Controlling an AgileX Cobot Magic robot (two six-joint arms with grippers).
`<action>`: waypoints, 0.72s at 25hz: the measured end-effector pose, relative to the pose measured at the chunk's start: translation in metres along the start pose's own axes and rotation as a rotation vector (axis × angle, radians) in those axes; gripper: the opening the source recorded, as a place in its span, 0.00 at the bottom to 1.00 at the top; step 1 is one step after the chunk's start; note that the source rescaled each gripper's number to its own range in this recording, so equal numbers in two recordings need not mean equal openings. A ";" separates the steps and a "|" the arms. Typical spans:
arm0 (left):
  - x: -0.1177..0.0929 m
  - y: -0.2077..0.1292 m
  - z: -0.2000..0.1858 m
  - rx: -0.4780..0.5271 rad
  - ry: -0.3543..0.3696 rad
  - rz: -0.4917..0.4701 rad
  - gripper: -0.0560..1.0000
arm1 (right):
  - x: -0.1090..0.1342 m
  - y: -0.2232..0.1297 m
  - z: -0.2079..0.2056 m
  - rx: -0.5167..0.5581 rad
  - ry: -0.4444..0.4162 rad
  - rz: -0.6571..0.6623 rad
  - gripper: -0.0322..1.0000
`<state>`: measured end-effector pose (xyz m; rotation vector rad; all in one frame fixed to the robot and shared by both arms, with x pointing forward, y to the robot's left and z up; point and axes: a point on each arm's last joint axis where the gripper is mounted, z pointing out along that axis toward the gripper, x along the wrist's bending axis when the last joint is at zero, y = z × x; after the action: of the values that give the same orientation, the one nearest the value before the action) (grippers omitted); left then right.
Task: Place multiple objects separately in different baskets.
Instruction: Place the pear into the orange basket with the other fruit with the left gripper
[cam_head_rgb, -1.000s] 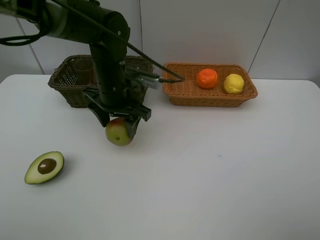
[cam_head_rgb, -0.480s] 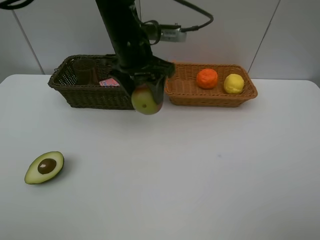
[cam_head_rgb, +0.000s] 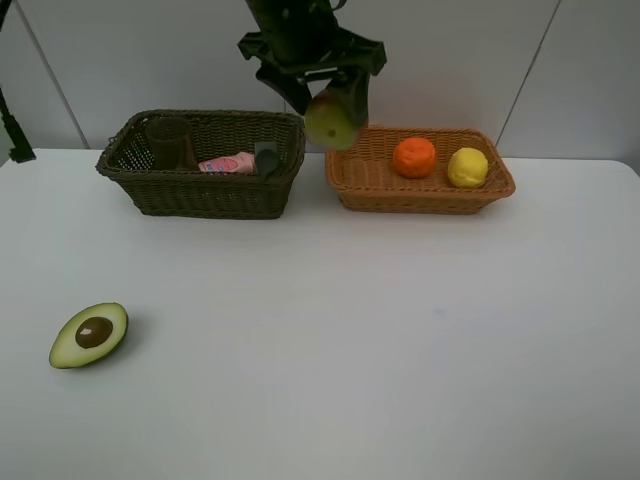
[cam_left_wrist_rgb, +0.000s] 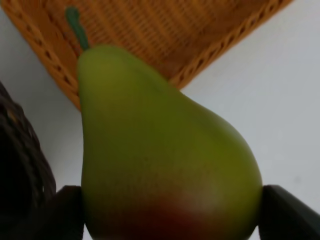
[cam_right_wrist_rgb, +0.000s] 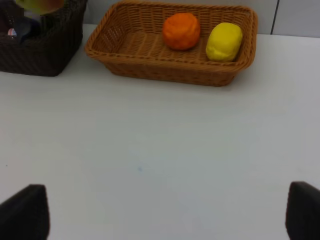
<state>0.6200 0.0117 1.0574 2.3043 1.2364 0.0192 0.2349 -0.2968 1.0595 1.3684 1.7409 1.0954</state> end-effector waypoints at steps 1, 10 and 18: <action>0.001 0.004 0.006 -0.026 0.001 0.009 0.91 | 0.000 0.000 0.000 0.000 0.000 0.000 1.00; 0.018 0.024 0.065 -0.241 0.052 0.132 0.91 | 0.000 0.000 0.000 0.000 0.000 0.000 1.00; 0.035 0.018 0.126 -0.297 0.087 0.144 0.91 | 0.000 0.000 0.000 0.000 0.000 0.000 1.00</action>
<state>0.6858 -0.0237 0.9490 2.1436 1.0276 0.3351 0.2349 -0.2968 1.0595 1.3684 1.7409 1.0954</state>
